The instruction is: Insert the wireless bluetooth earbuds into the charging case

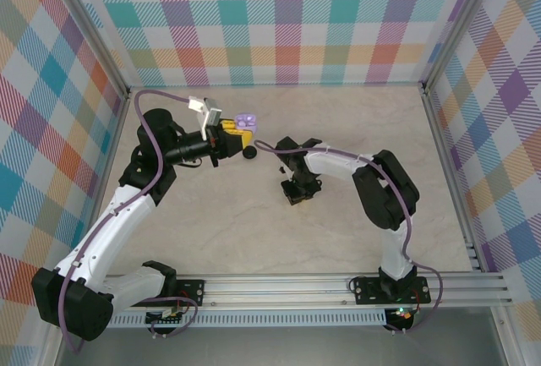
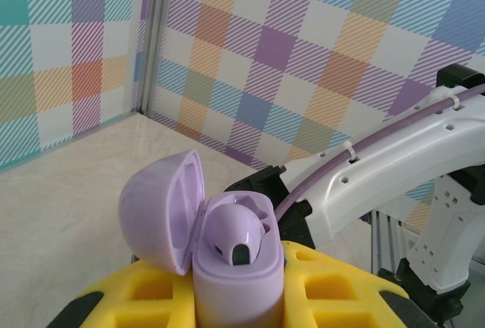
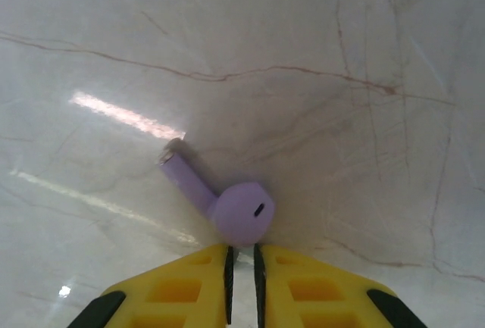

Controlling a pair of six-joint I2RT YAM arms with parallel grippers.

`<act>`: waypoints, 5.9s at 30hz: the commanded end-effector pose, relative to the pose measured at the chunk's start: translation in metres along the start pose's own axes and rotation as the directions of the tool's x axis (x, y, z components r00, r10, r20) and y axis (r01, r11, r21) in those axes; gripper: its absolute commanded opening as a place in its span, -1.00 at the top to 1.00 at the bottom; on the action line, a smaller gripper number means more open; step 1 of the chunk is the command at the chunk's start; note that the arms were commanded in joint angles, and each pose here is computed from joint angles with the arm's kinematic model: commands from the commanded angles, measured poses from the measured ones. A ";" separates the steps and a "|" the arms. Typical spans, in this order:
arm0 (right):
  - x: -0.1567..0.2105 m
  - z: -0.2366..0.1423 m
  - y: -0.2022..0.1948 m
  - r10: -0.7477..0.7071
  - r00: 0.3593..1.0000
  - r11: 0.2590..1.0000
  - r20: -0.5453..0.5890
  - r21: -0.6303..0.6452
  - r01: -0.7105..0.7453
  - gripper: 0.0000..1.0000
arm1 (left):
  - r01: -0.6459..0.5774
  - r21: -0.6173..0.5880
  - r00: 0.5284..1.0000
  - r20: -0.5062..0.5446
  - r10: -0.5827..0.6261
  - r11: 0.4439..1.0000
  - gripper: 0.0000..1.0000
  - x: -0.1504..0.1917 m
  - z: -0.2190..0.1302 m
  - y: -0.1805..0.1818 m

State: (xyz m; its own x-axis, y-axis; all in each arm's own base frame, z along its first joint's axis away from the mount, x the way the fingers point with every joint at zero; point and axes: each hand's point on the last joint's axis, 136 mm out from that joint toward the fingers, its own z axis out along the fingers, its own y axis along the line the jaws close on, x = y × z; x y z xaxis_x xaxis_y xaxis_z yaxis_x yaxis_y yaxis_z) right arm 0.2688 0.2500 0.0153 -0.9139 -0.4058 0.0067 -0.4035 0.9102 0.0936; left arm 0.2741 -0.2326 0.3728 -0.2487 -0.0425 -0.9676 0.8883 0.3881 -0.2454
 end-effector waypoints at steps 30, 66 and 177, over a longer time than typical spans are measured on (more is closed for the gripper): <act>-0.049 -0.019 -0.020 -0.049 0.996 0.985 0.080 0.167 0.035 0.46 | -0.005 -0.027 1.000 0.000 0.005 1.000 0.70 -0.003 -0.004 0.005; -0.065 -0.005 0.007 0.192 0.981 0.981 0.035 -0.012 -0.191 0.16 | 0.002 -0.026 1.000 -0.009 -0.002 1.000 0.71 0.000 -0.001 0.007; -0.019 -0.317 0.059 -0.219 0.413 0.918 0.884 0.043 0.395 0.60 | 0.255 0.236 0.943 -0.276 -0.187 0.938 0.70 0.078 0.072 -0.025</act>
State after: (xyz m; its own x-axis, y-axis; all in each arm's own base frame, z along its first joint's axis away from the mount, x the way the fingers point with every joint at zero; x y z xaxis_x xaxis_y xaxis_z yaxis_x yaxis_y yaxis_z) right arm 0.2740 0.2772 0.3171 -0.3855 -0.3114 -0.8685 -0.7154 0.6954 0.0682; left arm 0.2656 -0.3068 0.2886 -0.5077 0.1368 -0.8506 0.8574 0.1761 -0.4835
